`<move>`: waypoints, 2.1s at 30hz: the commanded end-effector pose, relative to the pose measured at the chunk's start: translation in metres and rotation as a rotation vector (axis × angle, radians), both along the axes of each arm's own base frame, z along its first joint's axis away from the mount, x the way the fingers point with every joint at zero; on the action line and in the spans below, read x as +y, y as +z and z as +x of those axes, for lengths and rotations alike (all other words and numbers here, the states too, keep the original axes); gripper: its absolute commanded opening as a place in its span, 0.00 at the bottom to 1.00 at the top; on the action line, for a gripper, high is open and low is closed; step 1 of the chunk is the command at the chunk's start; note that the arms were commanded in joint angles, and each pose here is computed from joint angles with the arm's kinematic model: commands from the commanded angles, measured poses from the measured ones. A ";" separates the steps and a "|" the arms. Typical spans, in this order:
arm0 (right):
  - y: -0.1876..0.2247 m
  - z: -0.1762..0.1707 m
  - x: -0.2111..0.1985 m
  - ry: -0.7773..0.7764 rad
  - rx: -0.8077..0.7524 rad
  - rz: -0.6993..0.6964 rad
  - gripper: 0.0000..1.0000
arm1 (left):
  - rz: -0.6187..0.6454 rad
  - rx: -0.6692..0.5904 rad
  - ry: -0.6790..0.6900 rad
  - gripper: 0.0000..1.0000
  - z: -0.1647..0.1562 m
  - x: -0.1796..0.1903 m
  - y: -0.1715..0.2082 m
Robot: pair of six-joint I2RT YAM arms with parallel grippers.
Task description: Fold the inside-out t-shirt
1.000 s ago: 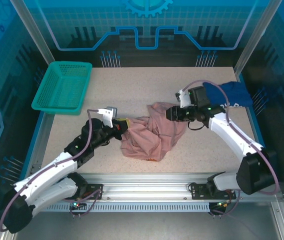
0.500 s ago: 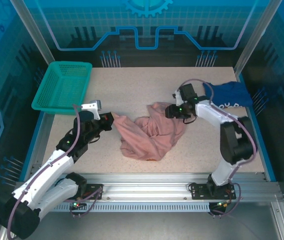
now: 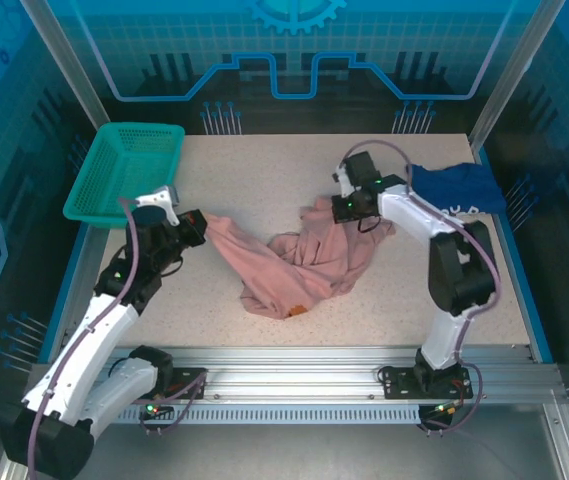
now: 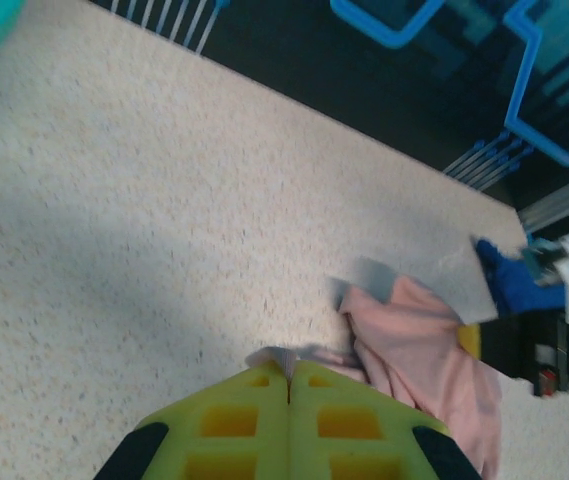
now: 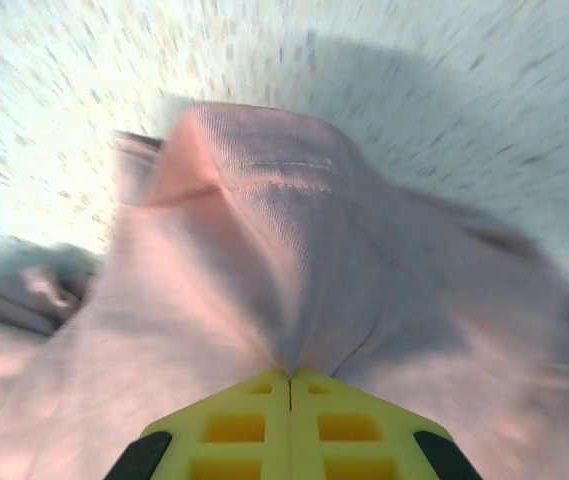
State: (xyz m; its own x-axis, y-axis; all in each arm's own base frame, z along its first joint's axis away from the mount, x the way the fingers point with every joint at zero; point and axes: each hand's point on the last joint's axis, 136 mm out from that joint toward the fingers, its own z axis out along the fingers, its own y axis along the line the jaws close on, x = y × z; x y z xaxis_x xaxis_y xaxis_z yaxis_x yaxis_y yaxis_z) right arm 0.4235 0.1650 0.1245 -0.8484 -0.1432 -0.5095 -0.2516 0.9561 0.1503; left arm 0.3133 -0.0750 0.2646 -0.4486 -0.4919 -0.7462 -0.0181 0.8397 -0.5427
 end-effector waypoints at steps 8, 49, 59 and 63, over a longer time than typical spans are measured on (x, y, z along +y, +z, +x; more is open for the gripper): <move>0.144 -0.062 -0.071 -0.169 -0.292 0.132 0.00 | -0.107 -0.206 0.028 0.00 0.010 0.036 0.126; -0.053 -0.023 -0.041 -0.109 0.161 0.123 0.41 | -0.167 0.052 0.001 0.00 0.047 0.061 0.042; -0.058 -0.021 -0.029 -0.085 0.181 0.188 0.33 | -0.163 0.052 0.000 0.00 0.047 0.061 0.042; -0.054 -0.021 -0.023 -0.076 0.177 0.217 0.27 | -0.162 0.052 0.000 0.00 0.047 0.061 0.041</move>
